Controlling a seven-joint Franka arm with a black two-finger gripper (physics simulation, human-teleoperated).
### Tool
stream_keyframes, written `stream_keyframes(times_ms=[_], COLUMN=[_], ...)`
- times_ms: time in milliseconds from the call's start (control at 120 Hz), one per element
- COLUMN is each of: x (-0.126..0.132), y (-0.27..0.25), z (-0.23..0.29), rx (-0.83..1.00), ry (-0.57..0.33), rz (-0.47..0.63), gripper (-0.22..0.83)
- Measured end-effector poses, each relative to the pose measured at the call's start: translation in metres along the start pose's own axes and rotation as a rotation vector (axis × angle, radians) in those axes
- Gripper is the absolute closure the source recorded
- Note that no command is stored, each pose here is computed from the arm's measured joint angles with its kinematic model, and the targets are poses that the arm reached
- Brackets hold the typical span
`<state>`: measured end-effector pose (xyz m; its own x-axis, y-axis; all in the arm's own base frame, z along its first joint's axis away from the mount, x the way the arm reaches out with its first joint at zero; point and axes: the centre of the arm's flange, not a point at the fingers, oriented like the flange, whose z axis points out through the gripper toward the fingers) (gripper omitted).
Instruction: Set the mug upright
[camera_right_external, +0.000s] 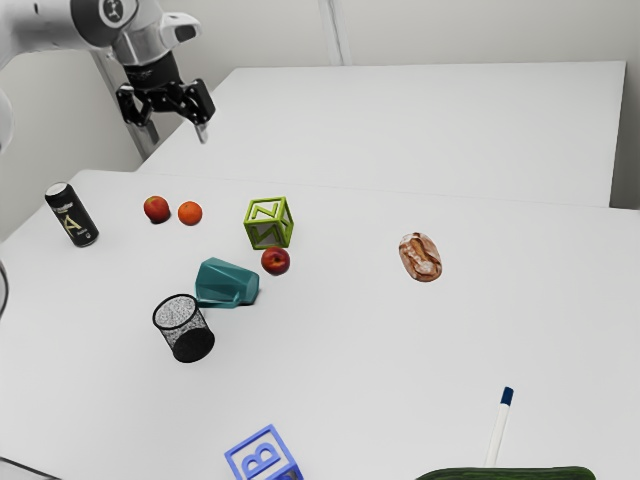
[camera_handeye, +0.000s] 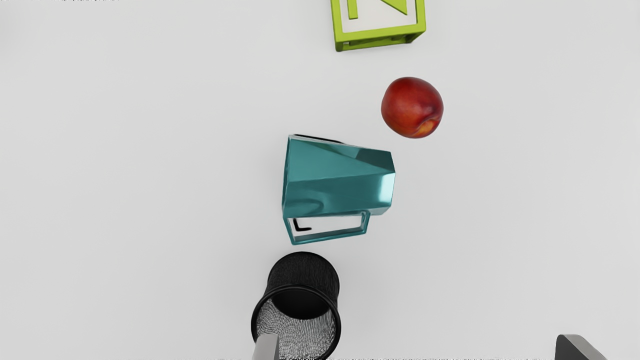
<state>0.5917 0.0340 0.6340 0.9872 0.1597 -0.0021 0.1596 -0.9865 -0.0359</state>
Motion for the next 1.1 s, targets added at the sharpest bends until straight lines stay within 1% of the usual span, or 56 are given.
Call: stream_keyframes(times_ms=[100,192,250,308,383,450,625,733,825,967,1100], x=[-0.002,-0.004,-0.005,-0.009,-0.016,-0.013,0.01,0.018,0.016,0.004,0.003], y=[0.003,-0.003,-0.036,-0.079,-0.12,-0.137,-0.15,-0.155,-0.158,-0.172,-0.179], z=[0.003,0.036,0.074,0.111,0.157,0.185,0.255,0.296,0.313,0.331,0.354], rx=[-0.009,-0.051,-0.118,-0.198,-0.313,-0.39,-0.558,-0.647,-0.736,-0.857,-0.945], ry=[-0.007,-0.078,-0.138,-0.179,-0.199,-0.179,-0.118,-0.09,-0.052,-0.002,0.042], rz=[0.017,0.01,-0.044,-0.111,-0.175,-0.188,-0.169,-0.154,-0.136,-0.094,-0.046], gripper=[0.0,0.0,0.0,0.0,0.0,0.0,0.0,0.0,0.0,0.0,0.0])
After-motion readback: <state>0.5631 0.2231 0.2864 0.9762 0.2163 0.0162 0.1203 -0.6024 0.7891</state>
